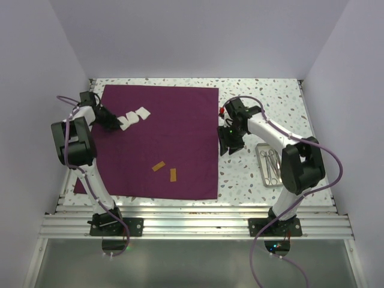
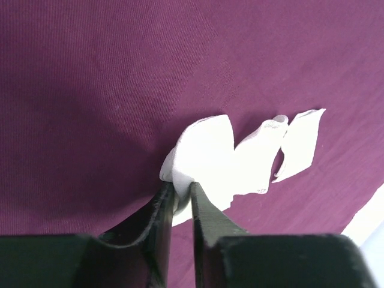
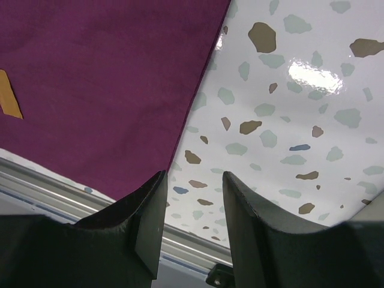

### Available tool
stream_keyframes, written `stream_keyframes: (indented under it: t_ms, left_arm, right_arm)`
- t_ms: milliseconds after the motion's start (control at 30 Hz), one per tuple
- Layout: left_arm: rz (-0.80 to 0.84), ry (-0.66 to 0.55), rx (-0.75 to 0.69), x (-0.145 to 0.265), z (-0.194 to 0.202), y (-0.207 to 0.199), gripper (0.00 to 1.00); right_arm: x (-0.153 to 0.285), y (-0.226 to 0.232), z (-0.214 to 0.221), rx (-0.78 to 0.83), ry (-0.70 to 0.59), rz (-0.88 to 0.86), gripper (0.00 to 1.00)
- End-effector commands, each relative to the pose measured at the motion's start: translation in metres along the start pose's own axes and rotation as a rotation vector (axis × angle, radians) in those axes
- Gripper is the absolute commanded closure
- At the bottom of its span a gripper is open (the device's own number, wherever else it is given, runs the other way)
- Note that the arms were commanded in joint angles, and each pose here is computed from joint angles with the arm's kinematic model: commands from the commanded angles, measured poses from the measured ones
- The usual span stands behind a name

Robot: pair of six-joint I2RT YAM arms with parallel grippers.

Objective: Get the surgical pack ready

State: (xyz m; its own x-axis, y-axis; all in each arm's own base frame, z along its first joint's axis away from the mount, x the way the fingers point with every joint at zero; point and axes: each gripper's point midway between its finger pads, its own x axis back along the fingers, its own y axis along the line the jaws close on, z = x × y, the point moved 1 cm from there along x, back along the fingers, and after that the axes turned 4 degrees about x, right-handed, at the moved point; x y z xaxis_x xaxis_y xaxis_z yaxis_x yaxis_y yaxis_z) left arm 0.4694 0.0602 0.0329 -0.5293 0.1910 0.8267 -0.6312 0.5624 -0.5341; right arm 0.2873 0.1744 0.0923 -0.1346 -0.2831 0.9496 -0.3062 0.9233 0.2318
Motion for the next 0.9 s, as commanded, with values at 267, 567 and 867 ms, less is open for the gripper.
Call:
stream_keyframes:
  t_ms: [267,567,867]
  left_arm:
    - [0.01,-0.028,-0.014,0.005,-0.005,-0.008,1.0]
    - [0.077,-0.06,-0.107,0.058,0.007,-0.042,1.0]
    - [0.257,-0.016,-0.284,0.133,0.093,-0.082,1.0]
  right_arm:
    - [0.006,0.007,-0.016,0.032,-0.035,-0.029,0.54]
    - [0.013,0.023,-0.029,0.035,-0.059,-0.108,0.52]
    - [0.03,0.088,-0.049,-0.013,-0.128,-0.467,0.37]
